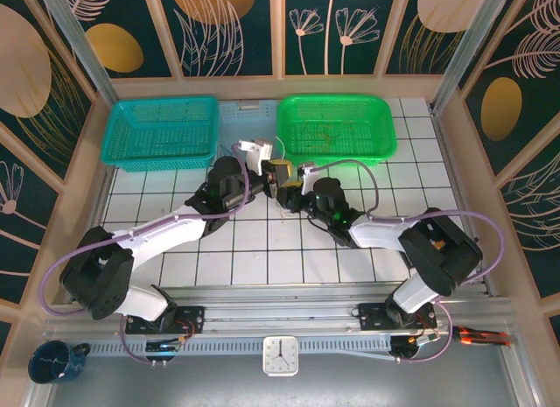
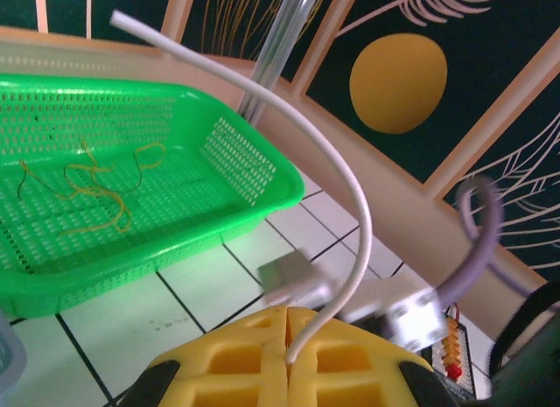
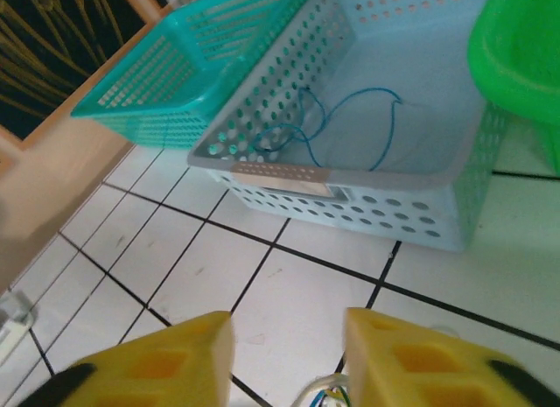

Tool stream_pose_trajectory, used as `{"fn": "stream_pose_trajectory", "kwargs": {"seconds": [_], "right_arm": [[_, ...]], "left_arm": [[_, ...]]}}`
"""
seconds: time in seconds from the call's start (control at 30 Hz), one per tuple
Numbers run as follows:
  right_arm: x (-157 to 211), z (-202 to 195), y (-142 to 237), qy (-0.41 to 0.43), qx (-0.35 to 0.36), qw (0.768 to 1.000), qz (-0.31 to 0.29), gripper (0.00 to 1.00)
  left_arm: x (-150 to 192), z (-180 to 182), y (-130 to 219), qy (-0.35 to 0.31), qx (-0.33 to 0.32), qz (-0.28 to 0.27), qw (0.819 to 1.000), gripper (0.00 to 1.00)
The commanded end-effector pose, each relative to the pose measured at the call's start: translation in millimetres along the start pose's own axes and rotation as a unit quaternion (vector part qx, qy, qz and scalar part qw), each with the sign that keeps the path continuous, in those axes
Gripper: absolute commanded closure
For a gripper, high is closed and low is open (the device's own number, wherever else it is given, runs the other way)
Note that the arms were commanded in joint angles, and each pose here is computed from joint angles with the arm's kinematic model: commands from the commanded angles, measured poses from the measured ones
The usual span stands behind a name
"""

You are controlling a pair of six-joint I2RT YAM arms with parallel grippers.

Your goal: Untangle the cables

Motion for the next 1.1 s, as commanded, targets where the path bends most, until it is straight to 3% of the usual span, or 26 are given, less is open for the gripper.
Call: {"fn": "stream_pose_trajectory", "kwargs": {"seconds": [0.0, 0.17, 0.47, 1.07], "right_arm": [[-6, 0, -5, -0.012, -0.004, 0.999, -0.031, 0.74], [13, -21, -3, -0.037, 0.017, 0.999, -0.019, 0.8], [37, -45, -2, -0.065, 0.043, 0.997, -0.004, 0.8], [56, -65, 2, -0.089, 0.068, 0.994, 0.004, 0.8]], "left_arm": [[-46, -13, 10, 0.003, 0.016, -0.047, 0.999, 1.0], [-75, -21, 15, 0.01, 0.023, -0.067, 0.997, 1.0], [-145, -39, 26, 0.0, 0.037, -0.109, 0.993, 1.0], [-239, -66, 59, -0.022, 0.054, -0.179, 0.982, 1.0]]}}
Point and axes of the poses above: each hand's point on the last joint's axis, 136 mm out from that joint toward the fingers, its own y axis back along the fingers, its own z axis along the line the jaws close on, x = y × z, the point moved 1 cm from there along y, back along the fingers, and after that the axes turned 14 degrees about -y, right-handed, at the moved point
